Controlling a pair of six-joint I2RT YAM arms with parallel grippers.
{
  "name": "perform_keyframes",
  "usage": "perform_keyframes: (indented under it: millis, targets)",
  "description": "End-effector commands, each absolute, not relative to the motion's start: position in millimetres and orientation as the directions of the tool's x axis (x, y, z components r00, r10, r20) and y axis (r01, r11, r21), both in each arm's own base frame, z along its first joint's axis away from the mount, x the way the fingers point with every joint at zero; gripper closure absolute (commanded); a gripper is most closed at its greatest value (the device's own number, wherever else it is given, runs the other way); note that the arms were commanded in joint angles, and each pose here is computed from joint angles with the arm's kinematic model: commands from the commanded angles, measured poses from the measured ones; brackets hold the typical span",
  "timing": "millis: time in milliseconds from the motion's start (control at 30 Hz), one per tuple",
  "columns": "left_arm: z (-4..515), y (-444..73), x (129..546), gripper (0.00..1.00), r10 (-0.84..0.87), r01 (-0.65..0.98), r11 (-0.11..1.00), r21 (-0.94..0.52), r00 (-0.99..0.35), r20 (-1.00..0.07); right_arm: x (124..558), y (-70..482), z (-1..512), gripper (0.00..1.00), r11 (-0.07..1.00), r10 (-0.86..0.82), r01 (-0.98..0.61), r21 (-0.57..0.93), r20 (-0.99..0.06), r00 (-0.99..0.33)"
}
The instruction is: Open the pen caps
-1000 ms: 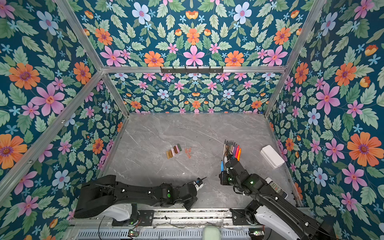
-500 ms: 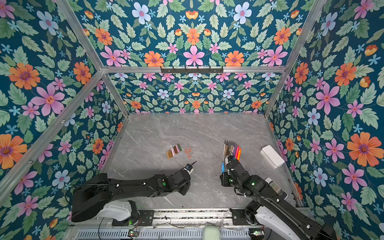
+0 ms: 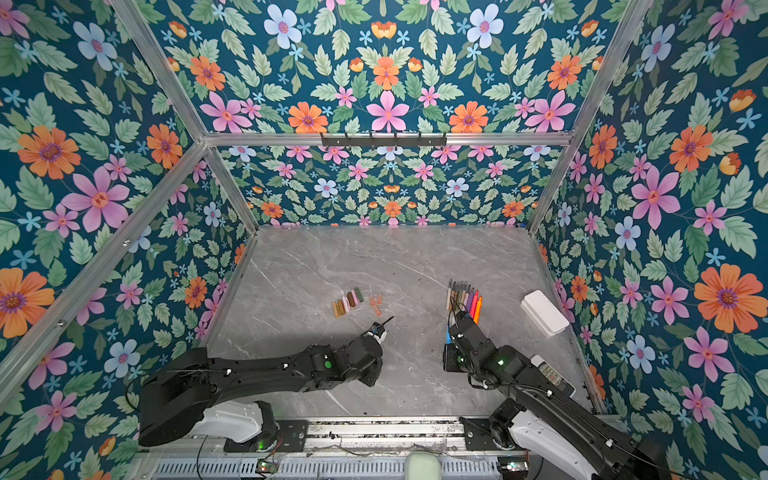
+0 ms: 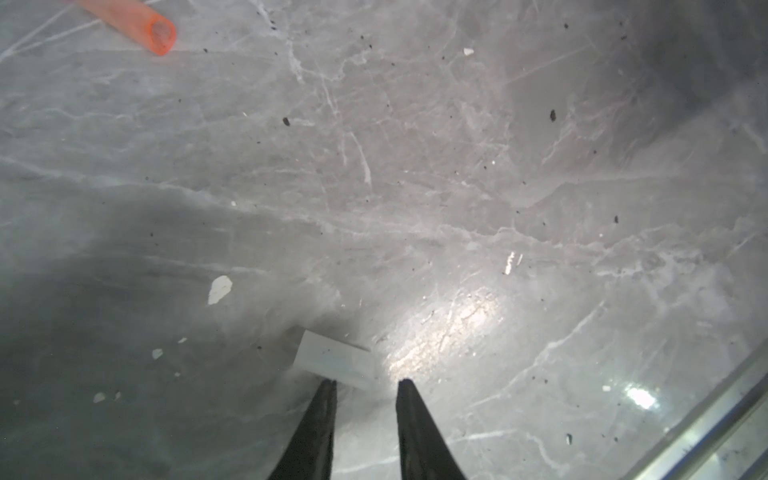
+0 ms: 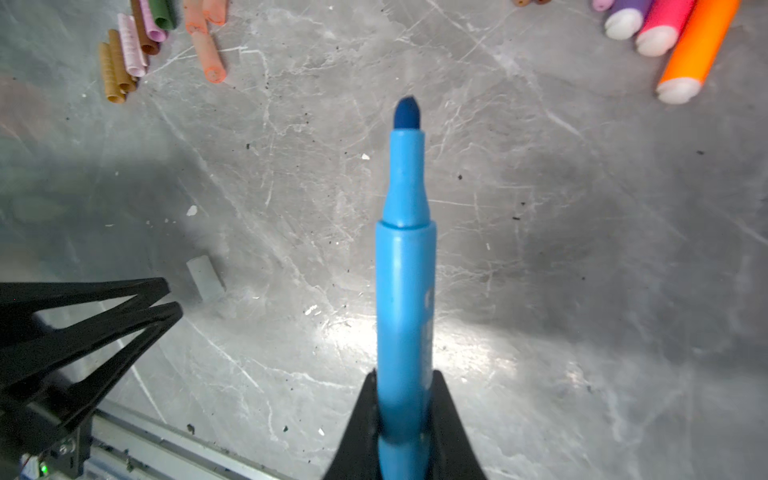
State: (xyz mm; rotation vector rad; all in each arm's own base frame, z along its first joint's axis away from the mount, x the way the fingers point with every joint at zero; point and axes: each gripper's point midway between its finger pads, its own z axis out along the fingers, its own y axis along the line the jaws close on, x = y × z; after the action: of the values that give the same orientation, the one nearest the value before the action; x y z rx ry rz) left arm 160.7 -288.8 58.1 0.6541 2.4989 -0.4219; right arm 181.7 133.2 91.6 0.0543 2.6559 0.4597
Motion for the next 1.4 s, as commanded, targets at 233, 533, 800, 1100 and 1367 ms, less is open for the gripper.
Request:
perform_keyframes:
  millis: [233,533,800,1100,1367]
  targets:
    - [148.6,-221.7,209.8,0.67,0.008,0.341,0.9,-0.271,-0.636,-0.772,225.5,106.5,71.1,1.0,0.958,0.171,0.078,0.278,-0.328,-0.929]
    - [173.5,-182.4,210.5,0.51,-0.103,0.283,0.913,-0.293,-0.534,-0.839,259.0,105.3,43.7,1.0,0.981,0.15,0.109,0.159,-0.275,-0.95]
    - [159.6,-185.4,209.5,0.5,-0.057,0.295,0.919,-0.262,-0.558,-0.828,259.4,112.6,24.9,0.86,0.974,0.186,0.156,0.165,-0.188,-0.964]
    - [161.1,-188.4,210.7,0.49,-0.038,0.31,0.918,-0.248,-0.553,-0.832,258.5,109.7,21.9,0.73,0.97,0.214,0.187,0.153,-0.181,-0.96]
    - [163.4,-188.3,209.7,0.48,-0.043,0.313,0.914,-0.256,-0.553,-0.832,257.9,109.9,22.0,0.72,0.97,0.213,0.187,0.154,-0.181,-0.96]
